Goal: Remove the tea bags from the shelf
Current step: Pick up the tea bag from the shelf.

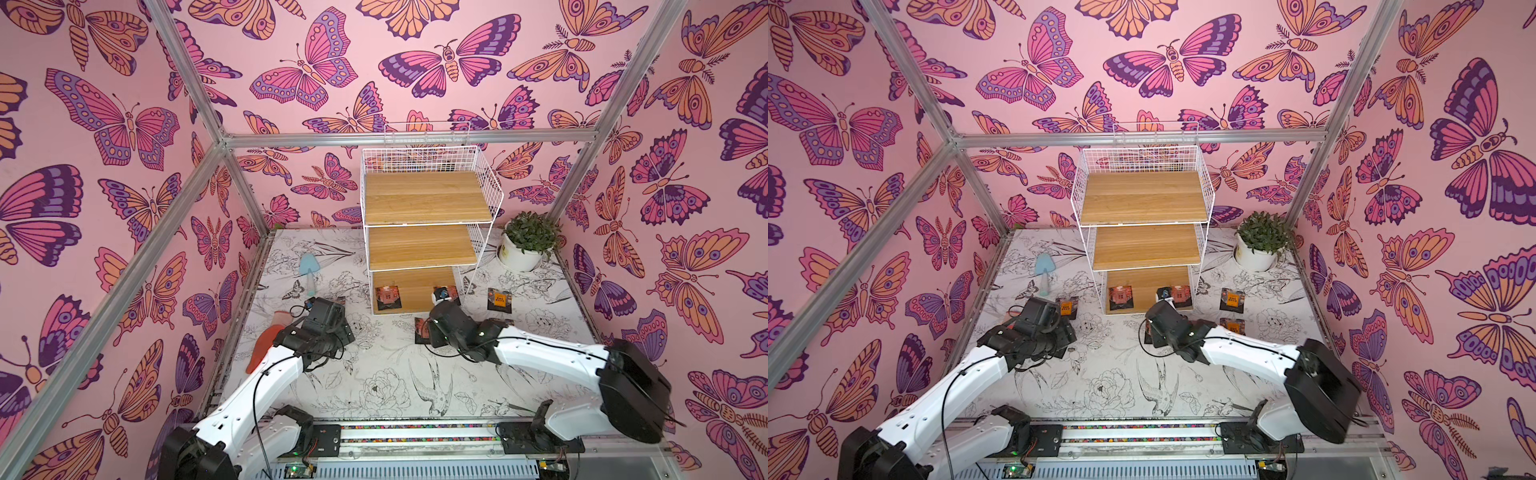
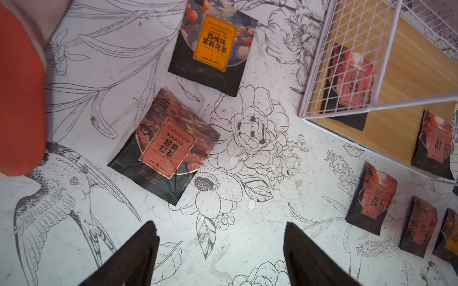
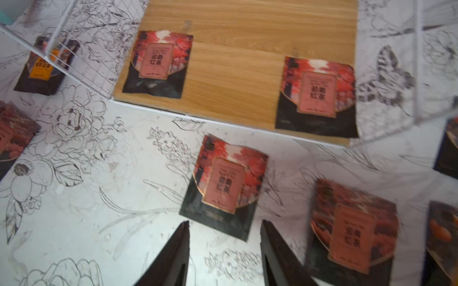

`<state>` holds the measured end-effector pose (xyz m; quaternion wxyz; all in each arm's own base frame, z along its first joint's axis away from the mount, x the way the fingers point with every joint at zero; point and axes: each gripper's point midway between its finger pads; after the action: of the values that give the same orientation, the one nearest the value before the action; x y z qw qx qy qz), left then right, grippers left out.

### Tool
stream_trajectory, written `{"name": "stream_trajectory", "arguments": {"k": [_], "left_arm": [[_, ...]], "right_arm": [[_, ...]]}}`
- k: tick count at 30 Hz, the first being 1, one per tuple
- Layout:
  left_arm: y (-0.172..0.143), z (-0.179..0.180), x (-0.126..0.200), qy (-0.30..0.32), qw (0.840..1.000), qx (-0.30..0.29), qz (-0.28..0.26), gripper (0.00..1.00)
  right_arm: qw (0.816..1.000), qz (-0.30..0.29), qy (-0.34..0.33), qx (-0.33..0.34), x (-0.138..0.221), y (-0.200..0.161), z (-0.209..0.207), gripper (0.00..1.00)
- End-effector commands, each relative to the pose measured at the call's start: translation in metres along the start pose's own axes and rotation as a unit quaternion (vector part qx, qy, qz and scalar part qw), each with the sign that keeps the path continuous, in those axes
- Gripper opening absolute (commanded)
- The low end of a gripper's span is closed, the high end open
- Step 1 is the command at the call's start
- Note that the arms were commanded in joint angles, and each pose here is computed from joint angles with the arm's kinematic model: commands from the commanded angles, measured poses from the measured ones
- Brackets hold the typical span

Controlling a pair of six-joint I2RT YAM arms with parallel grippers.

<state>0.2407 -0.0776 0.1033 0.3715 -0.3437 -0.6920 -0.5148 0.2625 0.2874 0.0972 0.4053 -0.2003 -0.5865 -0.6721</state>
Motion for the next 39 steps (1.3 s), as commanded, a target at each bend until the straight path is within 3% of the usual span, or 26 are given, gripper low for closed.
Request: {"name": "stream_trajectory", "arguments": {"k": [1, 13, 27, 39], "left_arm": [[-0.01, 0.001, -0.007, -0.013, 1.0, -0.011, 0.016, 0.83], [-0.009, -0.002, -0.014, -0.032, 0.999, -0.006, 0.022, 0.83], [-0.017, -0.008, -0.025, -0.047, 0.998, 0.0, 0.044, 0.84], [-0.022, -0.008, -0.028, -0.047, 0.997, -0.002, 0.054, 0.83]], "right_arm": [[1.0, -0.013, 0.001, 0.029, -0.022, 0.012, 0.019, 0.52], [0.999, 0.0, -0.009, 0.041, -0.078, 0.021, 0.053, 0.69], [0.999, -0.018, -0.012, 0.044, -0.101, 0.039, 0.073, 0.82], [1.0, -0.025, 0.007, -0.009, -0.118, 0.047, 0.079, 0.94]]}}
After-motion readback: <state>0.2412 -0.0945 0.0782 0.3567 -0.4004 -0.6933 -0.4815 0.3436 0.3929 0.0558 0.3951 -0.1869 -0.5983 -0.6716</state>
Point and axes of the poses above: each gripper's point midway between its finger pads, its own x axis back along the fingers, its own z axis along the line the jaws close on, y = z × x, and after that the axes turned 13 degrees about -x, right-handed
